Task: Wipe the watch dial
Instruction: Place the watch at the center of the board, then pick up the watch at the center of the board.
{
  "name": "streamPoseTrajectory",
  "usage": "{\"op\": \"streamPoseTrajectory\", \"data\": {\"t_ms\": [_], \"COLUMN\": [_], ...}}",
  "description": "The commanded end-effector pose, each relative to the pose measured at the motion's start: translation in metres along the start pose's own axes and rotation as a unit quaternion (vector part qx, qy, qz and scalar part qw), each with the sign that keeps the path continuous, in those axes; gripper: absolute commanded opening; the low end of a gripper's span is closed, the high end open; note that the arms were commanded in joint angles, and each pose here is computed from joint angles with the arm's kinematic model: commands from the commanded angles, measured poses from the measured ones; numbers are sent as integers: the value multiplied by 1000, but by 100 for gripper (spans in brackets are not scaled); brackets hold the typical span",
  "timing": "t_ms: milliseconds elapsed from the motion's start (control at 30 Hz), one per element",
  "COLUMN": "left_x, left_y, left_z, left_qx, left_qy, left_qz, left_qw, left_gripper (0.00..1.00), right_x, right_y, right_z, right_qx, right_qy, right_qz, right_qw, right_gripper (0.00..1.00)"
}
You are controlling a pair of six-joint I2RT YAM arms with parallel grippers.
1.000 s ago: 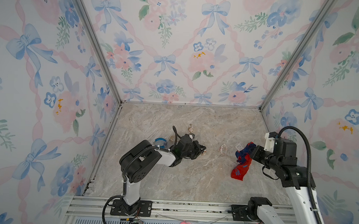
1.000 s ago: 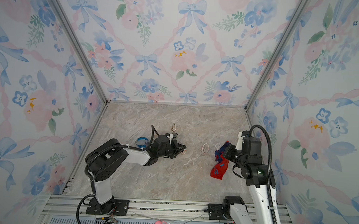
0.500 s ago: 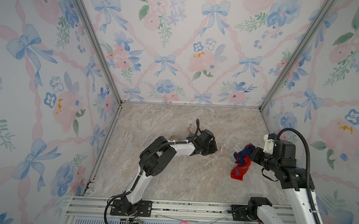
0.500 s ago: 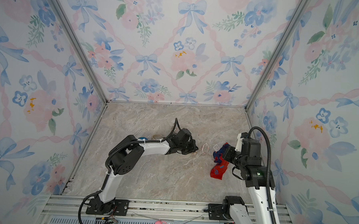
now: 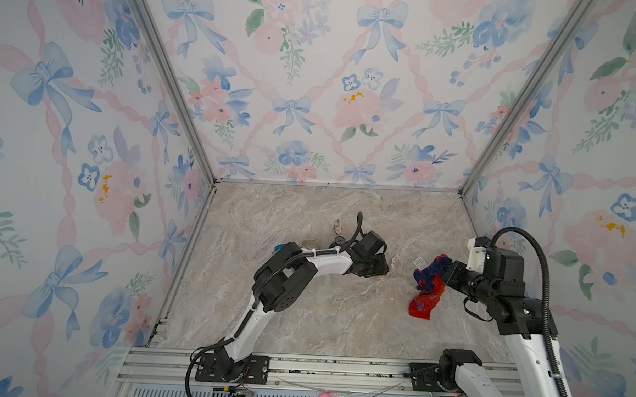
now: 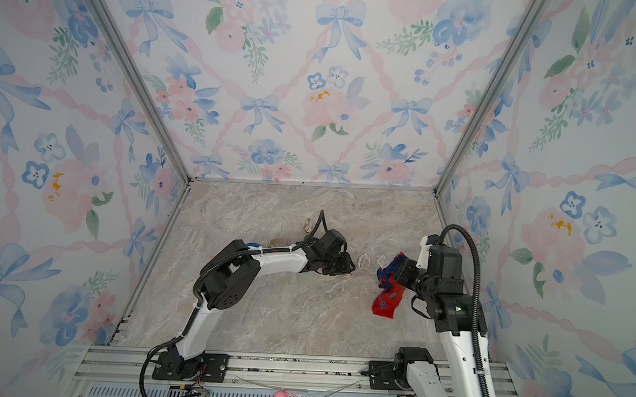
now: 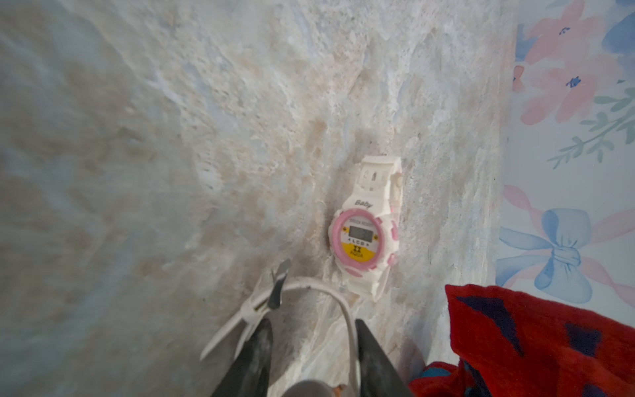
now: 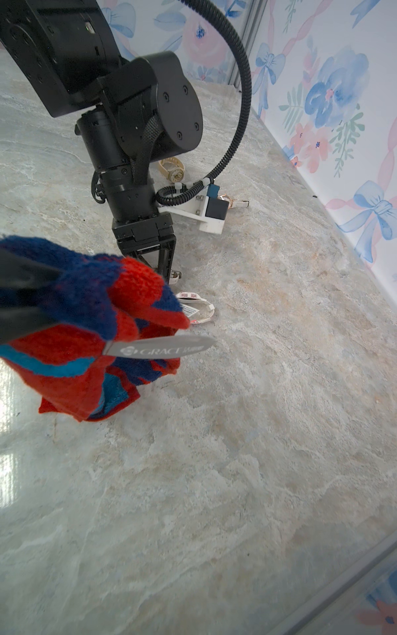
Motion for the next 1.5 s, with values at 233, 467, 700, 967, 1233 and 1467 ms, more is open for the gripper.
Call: {"op": "streamPoseTrajectory", "data": {"t_ms": [233,467,700,967,1233,1467], "left_x": [41,60,100,122,93,67], "left_y": [-37,-37,-20,46,74,82], "left_z": [-4,-2,-30,-89,-139,-168], "left_qx": [-78,-104,-187,-145,-138,-149], "left_qy": [-25,-33,-64,-53,-41,-56], "left_qz": [-5,-13,-95,-139,-169,-200], "left_qw": [997,994,976,978,975,967], "left_gripper": [57,61,61,59,57,55], "right_x": [-5,-8,-17,-28,-34,-43], "right_y": [1,3,8,14,18,20], "right_z": [2,4,7,9,9,12], "right_qx": [-5,-9,-7,1,11,10], "right_qy": [2,5,26,39,49,62], "right_qz": [-20,-30,-60,-75,-78,-85], "right_qw": [1000,999,998,996,996,994], "right_gripper": [0,0,0,0,0,0]}}
Point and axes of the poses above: each gripper's point midway between its finger pads, its own x axis back along the fingers, its own y axis along the line the jaws close on, z = x × y, the point moved 7 cm from there along x, back along the fingers, and after that the axes turned 9 degrees about x, right-handed, at the moved point
